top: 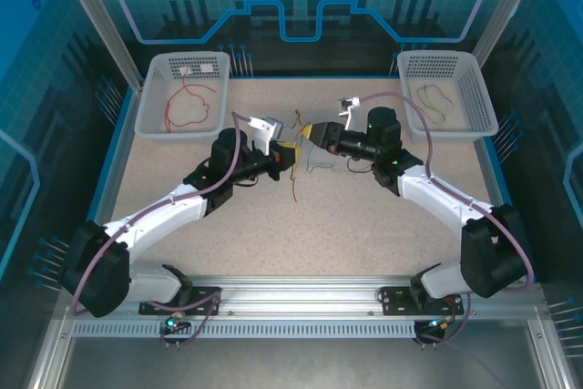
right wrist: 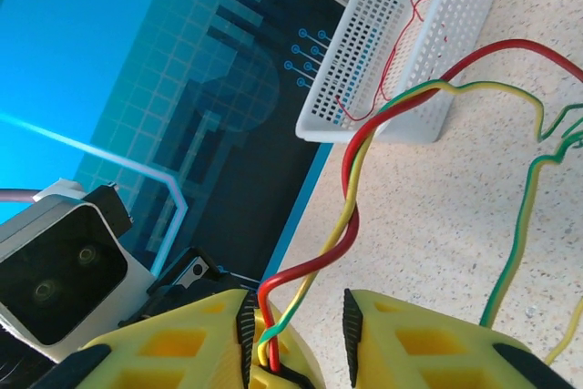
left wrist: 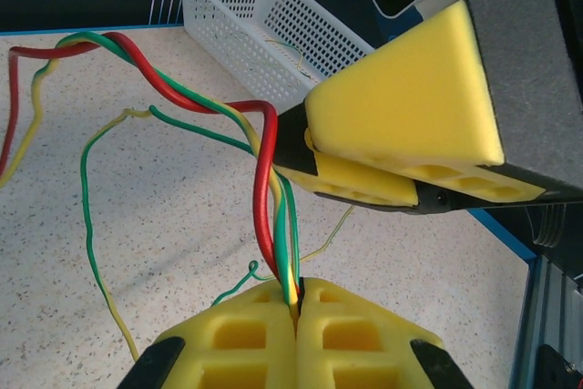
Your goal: Untangle the cables
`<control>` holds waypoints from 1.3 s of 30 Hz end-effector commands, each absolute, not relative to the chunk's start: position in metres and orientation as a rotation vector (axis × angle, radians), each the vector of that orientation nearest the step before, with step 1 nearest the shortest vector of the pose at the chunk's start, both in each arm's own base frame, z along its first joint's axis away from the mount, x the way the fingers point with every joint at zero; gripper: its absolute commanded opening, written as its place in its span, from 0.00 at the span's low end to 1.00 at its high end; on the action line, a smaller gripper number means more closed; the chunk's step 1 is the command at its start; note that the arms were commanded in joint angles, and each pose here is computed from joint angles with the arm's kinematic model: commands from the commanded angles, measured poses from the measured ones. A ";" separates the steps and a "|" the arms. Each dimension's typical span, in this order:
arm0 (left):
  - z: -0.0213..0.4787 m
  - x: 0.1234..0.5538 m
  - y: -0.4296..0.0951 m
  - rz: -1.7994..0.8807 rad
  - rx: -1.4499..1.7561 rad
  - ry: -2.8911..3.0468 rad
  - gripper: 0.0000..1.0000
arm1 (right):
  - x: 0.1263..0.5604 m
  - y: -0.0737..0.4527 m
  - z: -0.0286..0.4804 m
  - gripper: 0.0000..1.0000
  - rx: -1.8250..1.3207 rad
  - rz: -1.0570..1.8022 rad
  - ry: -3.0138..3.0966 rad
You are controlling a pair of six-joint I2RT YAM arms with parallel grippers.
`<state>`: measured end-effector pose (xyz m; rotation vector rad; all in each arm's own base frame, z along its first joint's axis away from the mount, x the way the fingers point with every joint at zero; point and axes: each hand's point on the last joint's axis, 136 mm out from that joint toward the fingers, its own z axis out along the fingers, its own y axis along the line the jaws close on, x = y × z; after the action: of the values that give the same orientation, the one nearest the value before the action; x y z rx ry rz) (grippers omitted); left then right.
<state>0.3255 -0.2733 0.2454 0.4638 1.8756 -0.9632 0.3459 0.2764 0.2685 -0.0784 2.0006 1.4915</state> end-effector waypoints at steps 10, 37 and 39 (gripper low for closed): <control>0.260 0.325 -0.277 -0.976 0.468 1.808 0.00 | 0.352 0.283 0.264 0.29 -0.082 1.538 1.967; 0.262 0.323 -0.277 -0.992 0.464 1.799 0.00 | 0.351 0.283 0.279 0.29 -0.066 1.570 1.935; 0.261 0.323 -0.278 -0.990 0.467 1.801 0.00 | 0.350 0.287 0.279 0.29 -0.078 1.593 1.925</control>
<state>0.3262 -0.2754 0.2526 0.4675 1.8377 -0.9706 0.3510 0.2800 0.2689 -0.0412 1.9670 1.5506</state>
